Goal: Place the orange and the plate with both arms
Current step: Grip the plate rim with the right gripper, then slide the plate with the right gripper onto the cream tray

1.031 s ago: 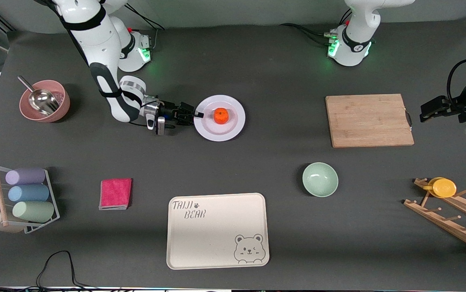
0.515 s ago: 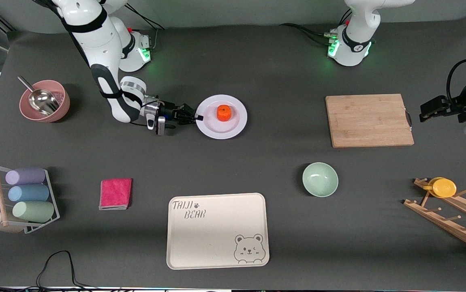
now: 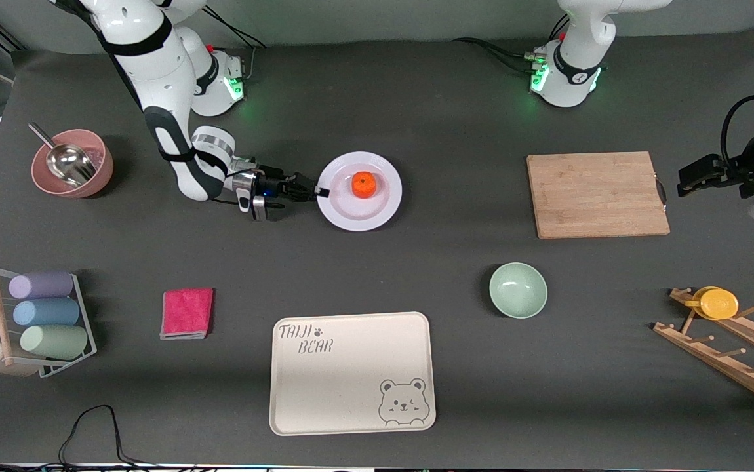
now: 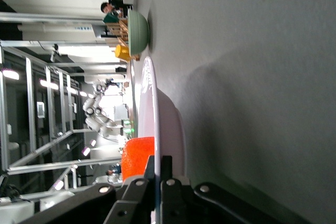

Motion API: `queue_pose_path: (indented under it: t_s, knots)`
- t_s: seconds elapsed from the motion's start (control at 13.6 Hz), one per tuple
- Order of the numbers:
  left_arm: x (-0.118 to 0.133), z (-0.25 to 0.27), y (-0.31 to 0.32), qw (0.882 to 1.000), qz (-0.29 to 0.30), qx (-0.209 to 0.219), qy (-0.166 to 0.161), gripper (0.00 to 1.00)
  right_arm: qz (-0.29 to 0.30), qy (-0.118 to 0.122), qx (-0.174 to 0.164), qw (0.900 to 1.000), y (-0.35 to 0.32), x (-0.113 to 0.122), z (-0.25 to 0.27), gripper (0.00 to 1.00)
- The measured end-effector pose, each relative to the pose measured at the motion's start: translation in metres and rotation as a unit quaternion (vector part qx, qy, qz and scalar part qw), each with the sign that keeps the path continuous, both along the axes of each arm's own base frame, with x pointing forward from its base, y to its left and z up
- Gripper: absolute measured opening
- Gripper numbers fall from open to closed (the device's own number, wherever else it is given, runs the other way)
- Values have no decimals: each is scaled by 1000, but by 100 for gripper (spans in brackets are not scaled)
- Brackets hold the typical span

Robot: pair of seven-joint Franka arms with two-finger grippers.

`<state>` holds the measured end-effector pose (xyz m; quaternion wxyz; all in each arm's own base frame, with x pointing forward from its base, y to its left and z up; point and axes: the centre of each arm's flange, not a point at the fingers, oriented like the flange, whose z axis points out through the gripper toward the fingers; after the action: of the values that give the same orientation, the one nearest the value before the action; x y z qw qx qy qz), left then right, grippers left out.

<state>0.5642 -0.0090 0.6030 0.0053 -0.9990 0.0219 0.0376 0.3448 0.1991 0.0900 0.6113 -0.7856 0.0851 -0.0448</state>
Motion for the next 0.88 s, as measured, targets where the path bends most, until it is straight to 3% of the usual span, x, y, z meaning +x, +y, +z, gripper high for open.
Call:
queue_pose_path:
  t_s: [0.22, 0.52, 0.88]
  knots:
    - [0, 0, 0, 1000, 0, 0, 0, 100, -14, 24, 21, 999, 0, 31, 12, 4]
    - [1, 0, 0, 1000, 0, 0, -3, 100, -18, 48, 48, 998, 1, 94, 47, 4]
    - [1, 1, 0, 1000, 0, 0, -6, 100, -5, 94, 26, 995, -18, 190, 119, 4]
